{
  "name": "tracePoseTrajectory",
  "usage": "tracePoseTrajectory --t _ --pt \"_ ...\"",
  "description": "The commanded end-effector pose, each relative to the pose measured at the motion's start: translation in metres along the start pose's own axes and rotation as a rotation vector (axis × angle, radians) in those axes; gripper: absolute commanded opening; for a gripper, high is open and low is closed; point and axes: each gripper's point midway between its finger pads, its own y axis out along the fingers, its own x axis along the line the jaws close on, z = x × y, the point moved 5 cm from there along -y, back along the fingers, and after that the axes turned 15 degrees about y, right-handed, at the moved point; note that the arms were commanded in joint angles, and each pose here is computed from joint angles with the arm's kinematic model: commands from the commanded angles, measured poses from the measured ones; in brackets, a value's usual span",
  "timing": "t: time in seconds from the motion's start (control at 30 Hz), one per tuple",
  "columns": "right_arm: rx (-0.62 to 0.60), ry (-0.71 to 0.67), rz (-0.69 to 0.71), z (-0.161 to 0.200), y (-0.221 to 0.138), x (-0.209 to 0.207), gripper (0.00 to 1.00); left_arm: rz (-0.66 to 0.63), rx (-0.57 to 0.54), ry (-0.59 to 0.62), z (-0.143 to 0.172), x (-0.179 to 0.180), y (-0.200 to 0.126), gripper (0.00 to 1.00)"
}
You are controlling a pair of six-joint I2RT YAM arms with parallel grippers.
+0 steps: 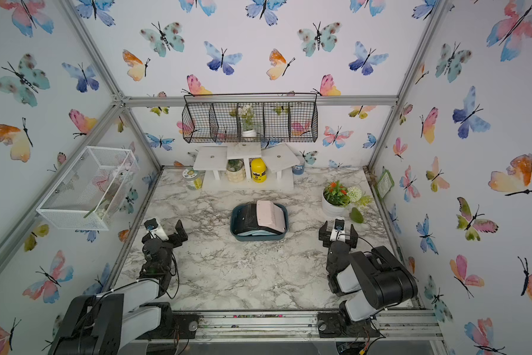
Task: Put the calculator in the storage box
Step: Reset both arms
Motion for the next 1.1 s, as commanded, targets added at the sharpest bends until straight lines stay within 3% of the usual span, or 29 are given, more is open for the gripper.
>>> tracePoseTrajectory --t 0.0,0.13,0.27,0.37,0.47,0.63,1.07 --pt "-0.049 0.029 -0.043 -0.017 0.003 0.008 0.99 0.056 -0.073 0.025 -0.013 -0.006 0.002 0.99" --pt "-0.073 0.022 -0.058 -0.019 0.005 0.009 0.99 0.106 -0.088 0.052 -0.009 -0.014 0.004 0.99" --pt "-0.012 0.047 -0.106 -0.008 0.009 0.004 0.99 0.172 -0.091 0.083 -0.004 -0.023 0.006 0.99" --pt "-0.060 0.043 -0.099 -0.013 0.016 0.005 0.99 0.213 -0.076 0.104 0.000 -0.029 0.011 0.99" --pt "0.086 0.044 -0.103 -0.001 0.035 0.007 0.99 0.265 -0.016 0.133 0.002 -0.038 0.025 0.99" --pt "0.137 0.060 -0.116 0.001 0.048 0.004 0.99 0.260 -0.008 0.133 0.001 -0.038 0.029 0.99" --pt "0.120 0.060 -0.116 0.000 0.047 0.004 0.99 0.260 -0.009 0.131 0.001 -0.038 0.029 0.99"
